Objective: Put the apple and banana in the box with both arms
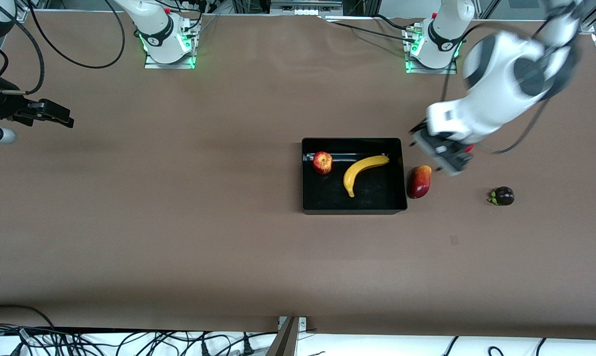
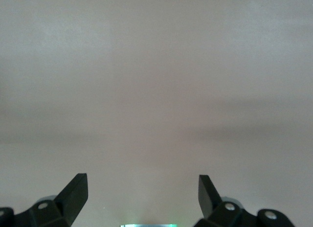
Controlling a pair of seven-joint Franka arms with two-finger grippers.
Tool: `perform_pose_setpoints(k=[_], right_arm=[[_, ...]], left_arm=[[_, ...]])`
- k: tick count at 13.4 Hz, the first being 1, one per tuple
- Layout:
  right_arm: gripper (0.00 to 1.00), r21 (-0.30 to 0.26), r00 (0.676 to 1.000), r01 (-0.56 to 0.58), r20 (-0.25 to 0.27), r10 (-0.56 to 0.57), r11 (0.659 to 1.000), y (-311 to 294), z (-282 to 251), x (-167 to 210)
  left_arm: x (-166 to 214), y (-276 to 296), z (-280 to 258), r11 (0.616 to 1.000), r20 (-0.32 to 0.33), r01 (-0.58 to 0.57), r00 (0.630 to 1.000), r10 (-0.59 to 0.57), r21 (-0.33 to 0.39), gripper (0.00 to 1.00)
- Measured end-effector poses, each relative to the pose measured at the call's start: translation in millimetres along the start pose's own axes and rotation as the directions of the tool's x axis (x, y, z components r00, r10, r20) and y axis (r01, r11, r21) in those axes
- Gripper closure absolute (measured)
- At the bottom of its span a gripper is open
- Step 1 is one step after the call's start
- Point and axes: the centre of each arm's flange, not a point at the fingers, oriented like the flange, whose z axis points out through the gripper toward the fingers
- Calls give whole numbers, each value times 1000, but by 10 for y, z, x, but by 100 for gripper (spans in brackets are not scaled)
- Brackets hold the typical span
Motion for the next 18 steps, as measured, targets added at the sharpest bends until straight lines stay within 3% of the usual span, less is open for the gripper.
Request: perform_pose_setpoints(k=[3, 7, 10, 18], right_arm=[[0, 0, 1000, -2, 0, 2, 1000, 10, 0, 0], [0, 0, 1000, -2, 0, 2, 1000, 14, 1, 0], [0, 0, 1000, -3, 0, 3, 1000, 14, 1, 0], [0, 0, 1000, -3, 0, 3, 1000, 16, 1, 0]], left_arm=[[-205, -365, -687, 969, -28, 248, 969, -247, 24, 0], [-367, -490, -939, 867, -7, 492, 870, -493, 83, 0], [-414, -387, -1174, 821, -5, 563, 825, -565, 98, 0], [-593, -595, -1277, 780, -18, 612, 788, -615, 130, 0]])
